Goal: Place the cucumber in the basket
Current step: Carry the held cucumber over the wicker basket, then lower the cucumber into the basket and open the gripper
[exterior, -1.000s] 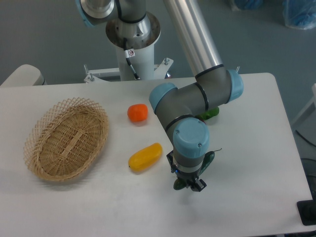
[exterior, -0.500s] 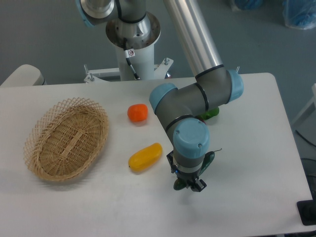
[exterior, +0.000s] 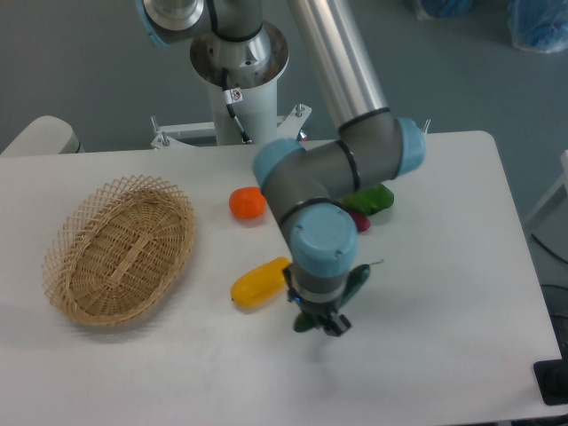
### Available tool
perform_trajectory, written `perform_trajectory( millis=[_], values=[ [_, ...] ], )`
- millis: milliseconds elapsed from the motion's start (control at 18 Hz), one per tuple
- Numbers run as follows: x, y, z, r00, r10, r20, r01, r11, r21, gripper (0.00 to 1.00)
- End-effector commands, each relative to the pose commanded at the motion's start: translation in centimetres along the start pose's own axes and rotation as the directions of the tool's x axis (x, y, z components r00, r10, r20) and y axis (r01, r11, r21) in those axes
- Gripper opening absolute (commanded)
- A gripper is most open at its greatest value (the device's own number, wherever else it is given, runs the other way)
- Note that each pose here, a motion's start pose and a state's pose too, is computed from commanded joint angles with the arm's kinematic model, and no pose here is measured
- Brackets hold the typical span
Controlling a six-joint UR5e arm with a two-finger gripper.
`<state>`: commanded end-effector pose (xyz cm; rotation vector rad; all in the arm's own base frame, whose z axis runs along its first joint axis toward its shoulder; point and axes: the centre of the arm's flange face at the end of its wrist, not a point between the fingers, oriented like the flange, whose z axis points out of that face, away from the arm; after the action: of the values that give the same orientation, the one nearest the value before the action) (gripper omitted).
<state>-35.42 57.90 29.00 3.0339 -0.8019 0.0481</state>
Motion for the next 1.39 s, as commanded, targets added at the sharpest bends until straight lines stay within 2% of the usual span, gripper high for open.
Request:
perform_trajectory(
  millis=[389, 556, 1111, 1278, 1333, 1389],
  values=[
    [9.8, -5.9, 0.4, 0.998, 0.032, -0.056, -0.032, 0.999, 0.000, 0.01],
    [13.7, -9.0, 0.2, 0.998, 0.032, -0.056, -0.032, 0.999, -0.006, 0.01],
    [20.4, -14.3, 2.1, 0.996, 0.026, -0.083, -0.029, 0.999, -0.034, 0.05],
    [21.7, -15.9, 3.4, 0.995, 0.003, -0.099, -0.007, 0.999, -0.035, 0.15],
    [21.6, -16.1, 3.7, 0.995, -0.001, -0.095, -0.002, 1.000, -0.028, 0.21],
    [21.5, -16.3, 4.2, 0.996, 0.001, -0.092, -0.003, 1.000, -0.024, 0.33]
  ],
)
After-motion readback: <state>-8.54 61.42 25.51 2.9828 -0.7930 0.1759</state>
